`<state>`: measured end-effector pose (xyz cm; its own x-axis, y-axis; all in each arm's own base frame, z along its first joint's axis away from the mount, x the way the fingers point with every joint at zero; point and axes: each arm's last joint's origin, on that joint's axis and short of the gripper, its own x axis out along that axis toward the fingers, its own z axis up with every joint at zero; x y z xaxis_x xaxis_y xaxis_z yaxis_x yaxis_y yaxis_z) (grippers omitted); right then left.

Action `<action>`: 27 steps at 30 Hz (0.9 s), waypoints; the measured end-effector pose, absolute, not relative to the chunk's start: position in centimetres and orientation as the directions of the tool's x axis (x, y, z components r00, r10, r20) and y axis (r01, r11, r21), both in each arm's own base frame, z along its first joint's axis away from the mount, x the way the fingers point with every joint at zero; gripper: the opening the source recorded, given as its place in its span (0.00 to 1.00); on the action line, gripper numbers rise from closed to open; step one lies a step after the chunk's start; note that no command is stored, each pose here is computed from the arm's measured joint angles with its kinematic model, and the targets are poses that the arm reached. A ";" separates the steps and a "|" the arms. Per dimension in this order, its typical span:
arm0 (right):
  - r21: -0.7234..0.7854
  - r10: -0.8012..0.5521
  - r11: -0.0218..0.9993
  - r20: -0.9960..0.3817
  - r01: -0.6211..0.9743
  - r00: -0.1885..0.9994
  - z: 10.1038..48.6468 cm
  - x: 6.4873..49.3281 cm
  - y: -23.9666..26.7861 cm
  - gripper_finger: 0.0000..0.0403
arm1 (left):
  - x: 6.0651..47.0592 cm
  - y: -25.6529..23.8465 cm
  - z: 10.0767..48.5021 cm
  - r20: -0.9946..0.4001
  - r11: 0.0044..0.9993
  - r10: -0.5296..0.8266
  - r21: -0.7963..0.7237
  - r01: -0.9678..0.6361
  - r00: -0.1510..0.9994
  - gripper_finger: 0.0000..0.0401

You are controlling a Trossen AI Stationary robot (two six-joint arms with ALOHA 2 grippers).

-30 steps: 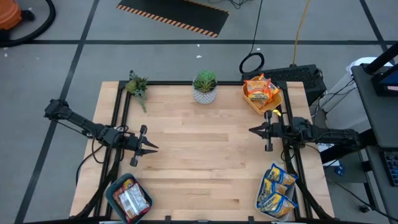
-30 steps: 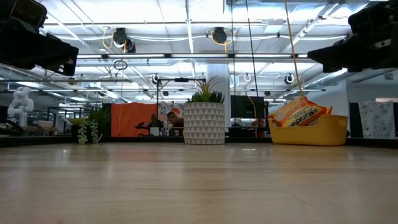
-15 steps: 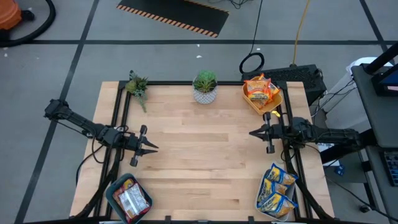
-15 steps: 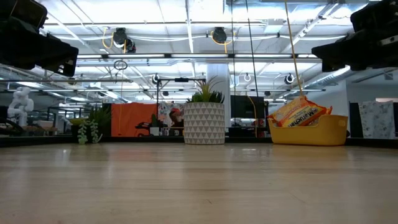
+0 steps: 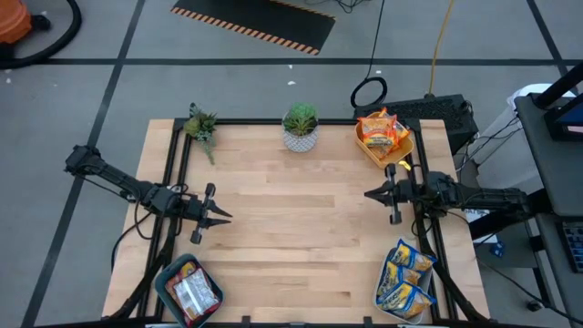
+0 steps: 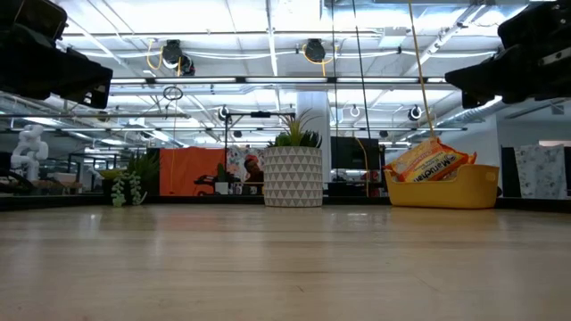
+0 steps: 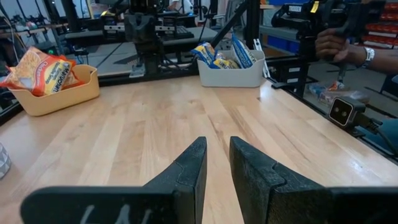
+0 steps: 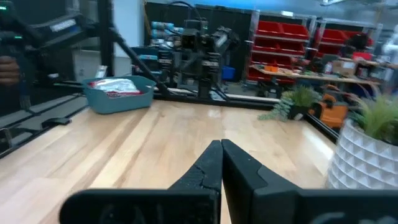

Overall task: Sort Maruchan noodles
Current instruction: Return to Home Position

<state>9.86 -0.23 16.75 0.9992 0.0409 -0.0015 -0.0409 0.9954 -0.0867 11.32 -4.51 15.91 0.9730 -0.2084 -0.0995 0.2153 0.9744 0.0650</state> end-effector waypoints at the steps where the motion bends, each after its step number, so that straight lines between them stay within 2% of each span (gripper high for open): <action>1: -0.082 0.029 0.996 -0.002 -0.029 1.000 16.7 9.9 -0.3 0.00 | 11.3 -4.5 15.9 -0.098 0.974 -0.208 0.065 0.215 0.973 0.19; 8: -0.041 -0.022 0.999 -0.005 0.022 1.000 16.7 9.9 -0.4 0.00 | 11.3 -4.5 15.9 -0.098 0.972 -0.208 0.088 0.217 0.973 0.19; 19: -0.047 0.067 0.997 -0.009 -0.067 0.998 16.7 9.8 0.7 0.00 | 11.3 -4.5 15.9 -0.097 0.972 -0.208 0.090 0.217 0.973 0.19; 27: -0.074 0.062 0.995 0.018 -0.060 0.998 16.9 9.7 0.8 0.00 | 11.3 -4.5 15.9 -0.095 0.973 -0.209 0.075 0.216 0.973 0.19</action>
<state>9.73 0.78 16.88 0.9979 0.0618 0.0175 -0.0603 0.9954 -0.0744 11.32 -4.52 15.95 0.9733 -0.2087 -0.0955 0.2161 0.9735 0.0750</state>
